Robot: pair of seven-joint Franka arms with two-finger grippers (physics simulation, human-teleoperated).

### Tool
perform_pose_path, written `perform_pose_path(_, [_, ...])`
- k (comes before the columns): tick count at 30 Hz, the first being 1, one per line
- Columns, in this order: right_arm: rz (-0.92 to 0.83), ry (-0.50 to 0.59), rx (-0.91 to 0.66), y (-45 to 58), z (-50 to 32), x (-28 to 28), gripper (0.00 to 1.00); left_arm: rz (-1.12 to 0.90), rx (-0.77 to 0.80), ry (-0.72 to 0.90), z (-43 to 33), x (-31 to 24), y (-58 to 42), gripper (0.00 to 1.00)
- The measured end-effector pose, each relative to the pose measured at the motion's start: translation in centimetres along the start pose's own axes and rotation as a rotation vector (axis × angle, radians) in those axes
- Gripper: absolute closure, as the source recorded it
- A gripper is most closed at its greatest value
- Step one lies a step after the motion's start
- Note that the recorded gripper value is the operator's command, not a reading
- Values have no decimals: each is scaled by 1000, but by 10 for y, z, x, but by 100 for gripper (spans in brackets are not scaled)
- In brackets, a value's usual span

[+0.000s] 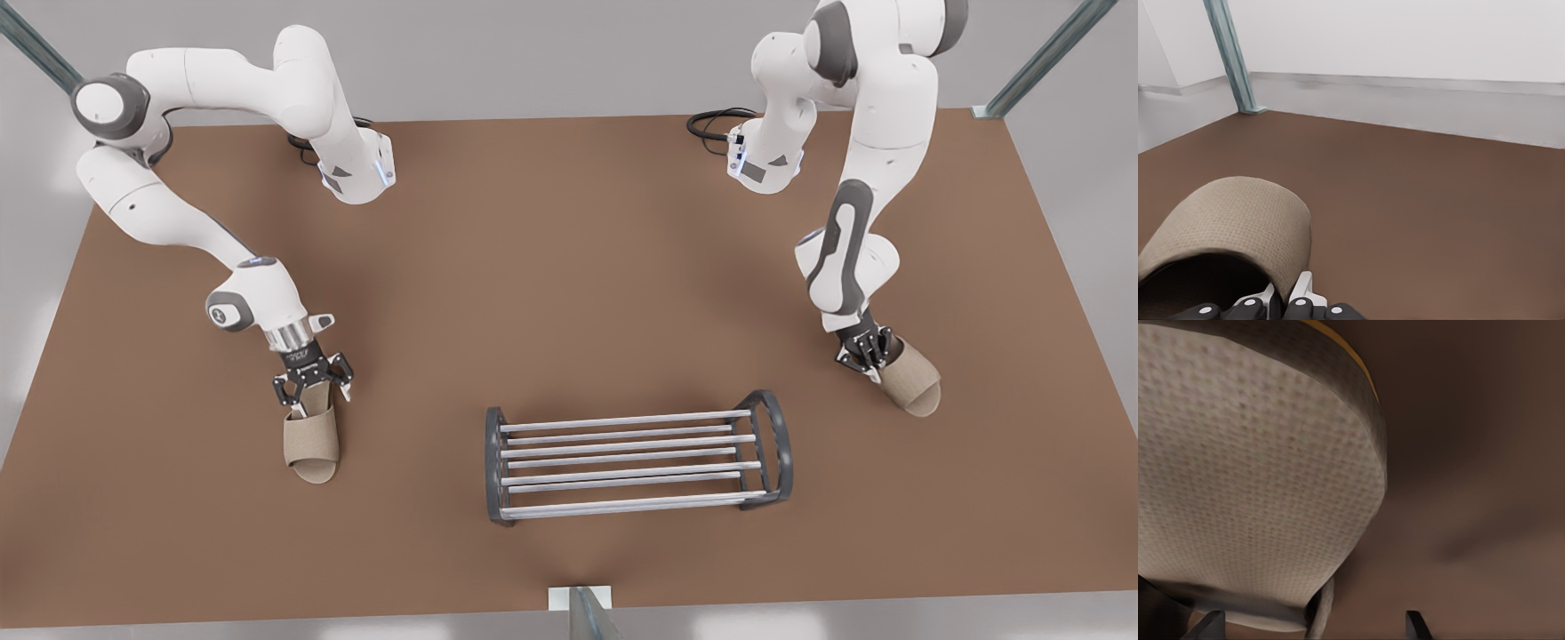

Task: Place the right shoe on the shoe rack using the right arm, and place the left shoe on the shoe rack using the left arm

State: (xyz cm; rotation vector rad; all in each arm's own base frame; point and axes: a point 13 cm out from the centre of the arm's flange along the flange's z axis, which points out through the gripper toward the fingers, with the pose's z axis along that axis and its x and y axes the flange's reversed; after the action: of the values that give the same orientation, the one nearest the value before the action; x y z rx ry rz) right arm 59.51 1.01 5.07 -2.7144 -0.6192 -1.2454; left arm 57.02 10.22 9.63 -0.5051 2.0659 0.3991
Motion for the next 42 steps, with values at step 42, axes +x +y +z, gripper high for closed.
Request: perform_pose_path(42, [109,28,-6,15,22,20,26,-66,720,128,-196,-89,-427,79])
